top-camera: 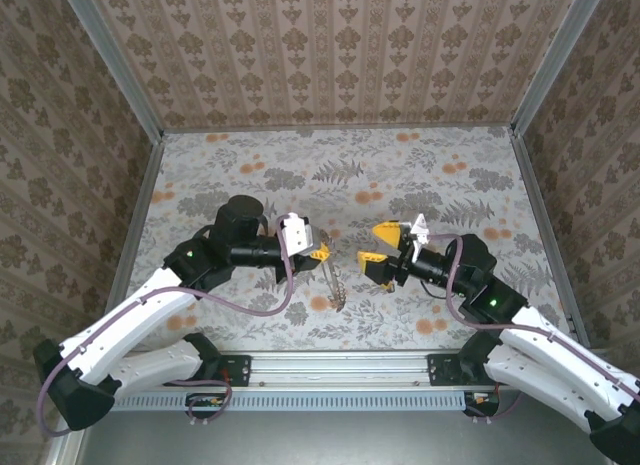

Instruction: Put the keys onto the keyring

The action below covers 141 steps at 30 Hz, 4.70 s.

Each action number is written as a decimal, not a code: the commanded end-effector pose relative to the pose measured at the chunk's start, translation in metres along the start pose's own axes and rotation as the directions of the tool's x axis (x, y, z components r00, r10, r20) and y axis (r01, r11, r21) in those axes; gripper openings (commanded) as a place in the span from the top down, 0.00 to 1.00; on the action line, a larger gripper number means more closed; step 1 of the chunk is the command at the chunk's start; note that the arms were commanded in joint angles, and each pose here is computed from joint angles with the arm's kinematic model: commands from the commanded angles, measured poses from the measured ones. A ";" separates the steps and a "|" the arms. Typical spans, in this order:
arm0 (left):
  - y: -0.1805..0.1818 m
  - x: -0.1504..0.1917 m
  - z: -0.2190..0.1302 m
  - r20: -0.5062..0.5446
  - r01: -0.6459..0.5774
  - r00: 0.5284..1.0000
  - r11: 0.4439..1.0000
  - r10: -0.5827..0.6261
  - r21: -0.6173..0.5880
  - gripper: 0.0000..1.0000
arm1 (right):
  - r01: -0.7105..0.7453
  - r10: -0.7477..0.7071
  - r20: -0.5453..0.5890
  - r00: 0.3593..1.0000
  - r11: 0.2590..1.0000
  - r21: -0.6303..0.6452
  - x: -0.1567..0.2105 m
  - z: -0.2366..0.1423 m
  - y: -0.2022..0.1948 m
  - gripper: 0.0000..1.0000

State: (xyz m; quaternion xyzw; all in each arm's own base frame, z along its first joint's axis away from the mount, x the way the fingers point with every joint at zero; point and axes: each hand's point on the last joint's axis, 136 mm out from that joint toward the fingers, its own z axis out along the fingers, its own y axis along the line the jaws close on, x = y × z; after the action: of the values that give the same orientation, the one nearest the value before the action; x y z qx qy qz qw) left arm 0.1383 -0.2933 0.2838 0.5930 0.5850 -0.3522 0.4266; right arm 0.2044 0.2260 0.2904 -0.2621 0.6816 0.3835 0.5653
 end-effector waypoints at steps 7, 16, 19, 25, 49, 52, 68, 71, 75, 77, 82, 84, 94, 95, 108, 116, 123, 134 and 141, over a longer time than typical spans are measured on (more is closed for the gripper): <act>0.001 0.002 -0.002 -0.013 -0.022 1.000 0.999 0.021 -0.034 1.00 | -0.179 0.310 -0.319 0.896 0.908 0.378 0.096 -0.023 -0.060 0.27; 0.010 0.009 0.001 -0.002 0.055 0.998 0.994 -0.055 -0.093 1.00 | -0.228 0.503 -0.431 0.749 0.807 0.545 0.154 -0.047 -0.077 0.30; 0.015 0.015 0.000 -0.002 0.090 0.996 0.988 -0.091 -0.124 1.00 | -0.210 0.537 -0.464 0.705 0.783 0.586 0.169 -0.049 -0.082 0.33; 0.019 0.015 -0.005 0.018 0.115 0.993 0.981 -0.113 -0.155 1.00 | -0.196 0.583 -0.455 0.673 0.734 0.651 0.187 -0.049 -0.097 0.41; 0.019 0.006 -0.011 0.093 0.128 0.989 0.978 -0.114 -0.162 1.00 | -0.032 0.581 -0.522 0.625 0.687 0.726 0.221 -0.027 -0.126 0.60; 0.019 0.007 -0.013 0.093 0.130 0.989 0.976 -0.115 -0.176 1.00 | -0.002 0.570 -0.542 0.617 0.690 0.724 0.224 -0.023 -0.126 0.62; 0.022 0.010 -0.012 0.088 0.132 0.989 0.972 -0.117 -0.195 1.00 | 0.103 0.559 -0.621 0.549 0.692 0.715 0.253 -0.021 -0.124 0.73; 0.022 0.010 -0.012 0.088 0.131 0.989 0.972 -0.116 -0.195 1.00 | 0.103 0.561 -0.615 0.553 0.687 0.719 0.252 -0.023 -0.124 0.74; 0.023 0.009 -0.012 0.091 0.132 0.989 0.972 -0.116 -0.193 1.00 | 0.105 0.563 -0.612 0.556 0.682 0.723 0.252 -0.025 -0.124 0.77; 0.022 0.009 -0.012 0.092 0.133 0.989 0.973 -0.117 -0.190 1.00 | 0.106 0.564 -0.611 0.555 0.681 0.724 0.252 -0.025 -0.124 0.79; 0.022 0.008 -0.013 0.098 0.132 0.989 0.973 -0.115 -0.189 1.00 | 0.104 0.566 -0.603 0.562 0.675 0.730 0.250 -0.027 -0.124 0.86; 0.021 0.007 -0.013 0.103 0.132 0.988 0.974 -0.115 -0.183 1.00 | 0.094 0.562 -0.588 0.581 0.672 0.735 0.243 -0.028 -0.124 0.87; 0.020 0.006 -0.013 0.107 0.137 0.987 0.975 -0.119 -0.177 1.00 | 0.079 0.541 -0.570 0.618 0.678 0.730 0.234 -0.031 -0.122 0.95; 0.021 0.007 -0.013 0.106 0.137 0.987 0.974 -0.119 -0.180 1.00 | 0.074 0.537 -0.571 0.621 0.685 0.725 0.233 -0.029 -0.121 0.96; 0.022 0.009 -0.012 0.100 0.146 0.987 0.972 -0.130 -0.183 1.00 | -0.168 0.440 -0.522 0.731 0.857 0.486 0.204 0.014 -0.074 1.00; 0.029 0.020 -0.015 0.061 0.183 0.983 0.954 -0.174 -0.237 1.00 | -0.206 0.434 -0.617 0.657 0.890 0.406 0.222 0.028 -0.058 1.00; 0.042 0.045 -0.021 0.025 0.268 0.961 0.912 -0.274 -0.311 1.00 | -0.149 0.442 -0.677 0.588 0.882 0.446 0.242 0.038 -0.066 1.00; 0.049 0.051 -0.024 0.038 0.286 0.956 0.897 -0.290 -0.339 1.00 | 0.023 0.382 -0.719 0.581 0.875 0.483 0.235 0.031 -0.075 0.70; 0.047 0.051 -0.031 0.052 0.292 0.955 0.888 -0.293 -0.355 1.00 | 0.123 0.333 -0.760 0.557 0.873 0.472 0.229 0.030 -0.078 0.58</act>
State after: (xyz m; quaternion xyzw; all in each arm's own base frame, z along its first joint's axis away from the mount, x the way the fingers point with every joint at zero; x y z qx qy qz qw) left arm 0.1861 -0.2473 0.2444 0.4267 0.7249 -0.2951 0.4531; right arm 0.2296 0.2321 0.0491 -0.2077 0.9488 0.1179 0.2066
